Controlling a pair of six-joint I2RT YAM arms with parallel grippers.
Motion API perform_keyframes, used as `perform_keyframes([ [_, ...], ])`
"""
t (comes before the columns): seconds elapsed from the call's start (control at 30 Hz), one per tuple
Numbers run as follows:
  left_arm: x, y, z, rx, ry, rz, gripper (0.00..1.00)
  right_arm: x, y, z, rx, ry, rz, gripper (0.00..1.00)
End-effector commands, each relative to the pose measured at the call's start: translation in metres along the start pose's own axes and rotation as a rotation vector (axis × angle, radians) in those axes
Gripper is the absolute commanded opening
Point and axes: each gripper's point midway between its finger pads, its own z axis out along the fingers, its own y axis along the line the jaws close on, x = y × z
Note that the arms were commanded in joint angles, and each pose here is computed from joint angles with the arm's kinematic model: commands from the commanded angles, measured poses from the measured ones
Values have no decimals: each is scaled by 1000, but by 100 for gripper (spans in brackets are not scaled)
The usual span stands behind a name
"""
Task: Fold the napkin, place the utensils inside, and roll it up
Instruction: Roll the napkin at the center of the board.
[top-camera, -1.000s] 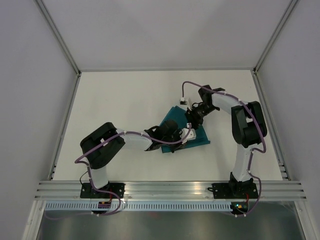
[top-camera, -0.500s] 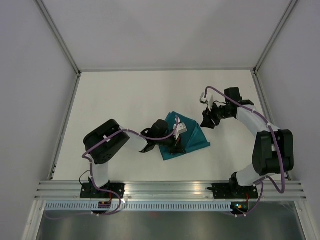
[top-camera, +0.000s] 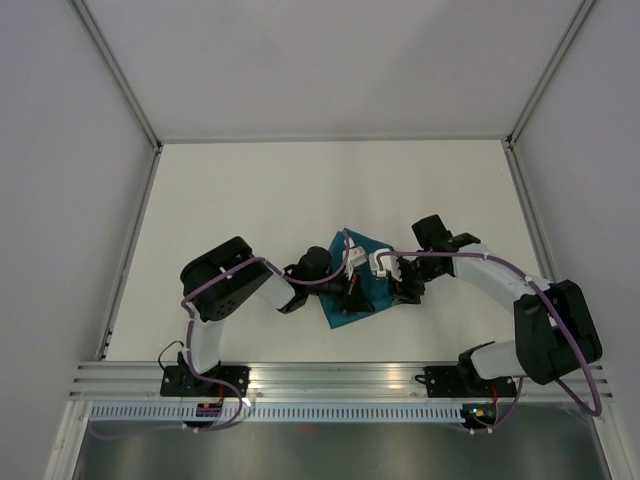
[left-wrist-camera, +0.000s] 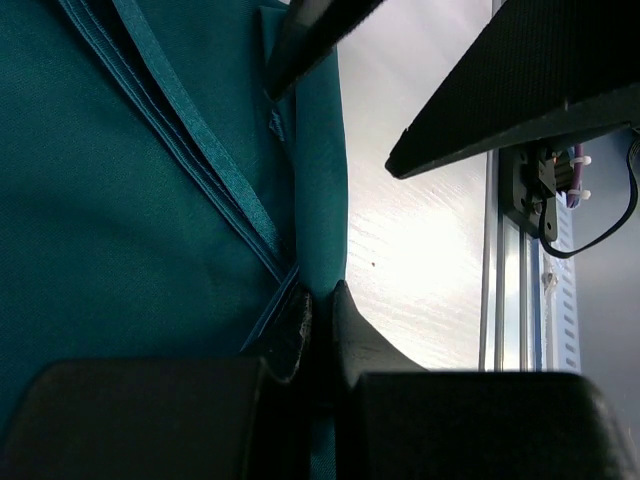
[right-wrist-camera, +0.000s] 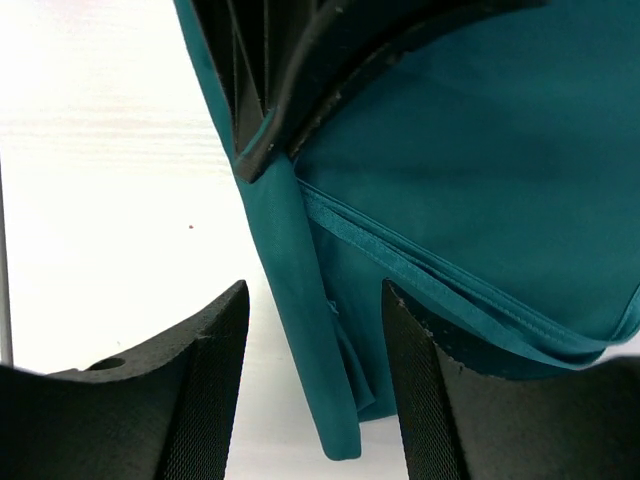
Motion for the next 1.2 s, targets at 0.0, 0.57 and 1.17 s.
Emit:
perform_keyframes([
  [0.0, 102, 30, -21, -158, 261, -201, 2, -1, 5, 5, -44, 3, -93, 61],
  [0.57, 85, 30, -20, -151, 248, -174, 2, 17, 13, 35, -92, 97, -74, 50],
  [1.17, -40, 35, -46, -347, 4, -76, 43, 37, 21, 52, -265, 175, 107, 8],
])
